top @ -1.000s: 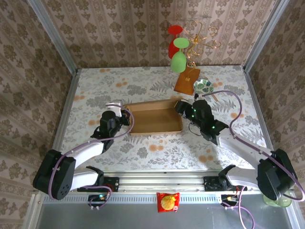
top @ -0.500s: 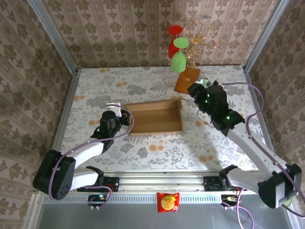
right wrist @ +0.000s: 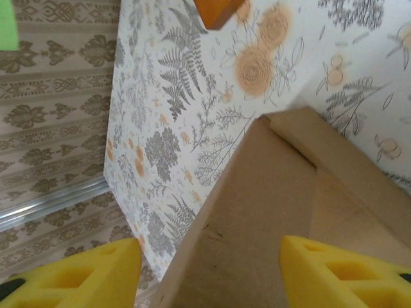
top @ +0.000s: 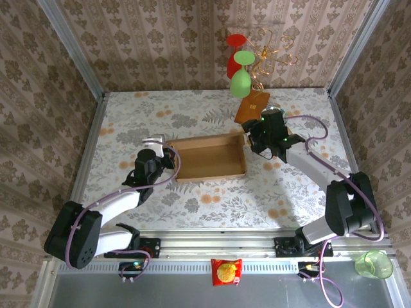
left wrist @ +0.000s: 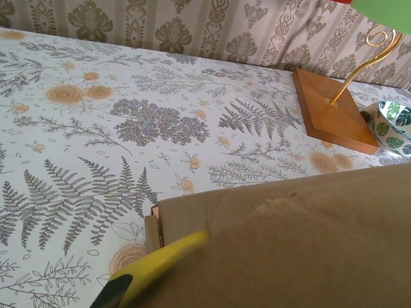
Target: Fold the paper box
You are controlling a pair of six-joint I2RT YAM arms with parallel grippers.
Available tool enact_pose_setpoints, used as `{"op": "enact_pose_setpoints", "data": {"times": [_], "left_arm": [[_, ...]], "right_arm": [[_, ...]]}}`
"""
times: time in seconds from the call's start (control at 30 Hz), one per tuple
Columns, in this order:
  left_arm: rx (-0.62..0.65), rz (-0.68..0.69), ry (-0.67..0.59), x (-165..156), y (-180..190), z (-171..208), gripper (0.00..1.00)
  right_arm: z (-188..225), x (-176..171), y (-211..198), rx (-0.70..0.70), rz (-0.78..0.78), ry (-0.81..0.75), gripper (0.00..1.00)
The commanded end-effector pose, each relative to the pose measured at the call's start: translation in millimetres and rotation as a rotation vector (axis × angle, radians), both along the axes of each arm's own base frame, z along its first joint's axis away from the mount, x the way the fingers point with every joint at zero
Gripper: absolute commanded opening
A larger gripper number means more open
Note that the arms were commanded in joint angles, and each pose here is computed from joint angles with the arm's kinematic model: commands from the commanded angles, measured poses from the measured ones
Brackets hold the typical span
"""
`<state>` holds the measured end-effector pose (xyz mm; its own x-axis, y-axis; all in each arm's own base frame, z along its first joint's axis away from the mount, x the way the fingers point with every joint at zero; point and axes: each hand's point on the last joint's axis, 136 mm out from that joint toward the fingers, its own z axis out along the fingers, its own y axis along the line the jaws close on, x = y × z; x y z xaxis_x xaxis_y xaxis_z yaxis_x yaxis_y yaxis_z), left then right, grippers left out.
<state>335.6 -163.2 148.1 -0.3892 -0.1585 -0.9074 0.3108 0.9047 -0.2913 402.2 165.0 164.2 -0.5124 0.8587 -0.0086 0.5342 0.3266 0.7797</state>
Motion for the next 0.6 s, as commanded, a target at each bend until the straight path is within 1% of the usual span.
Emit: {"op": "enact_pose_setpoints", "data": {"times": [0.0,0.37,0.57], "left_arm": [[0.074,-0.018,0.184,-18.1,2.6,-51.8,0.0],[0.012,-0.014,0.196,-15.8,-3.3,-51.0,0.0],[-0.014,-0.01,0.205,-21.5,-5.1,-53.4,0.0]], "right_arm": [[11.2,1.2,16.9,0.1,0.031,0.005,0.56],[-33.0,-28.4,18.9,0.08,0.105,0.123,0.44],[-43.2,-40.2,12.9,0.031,0.138,0.154,0.43]]}}
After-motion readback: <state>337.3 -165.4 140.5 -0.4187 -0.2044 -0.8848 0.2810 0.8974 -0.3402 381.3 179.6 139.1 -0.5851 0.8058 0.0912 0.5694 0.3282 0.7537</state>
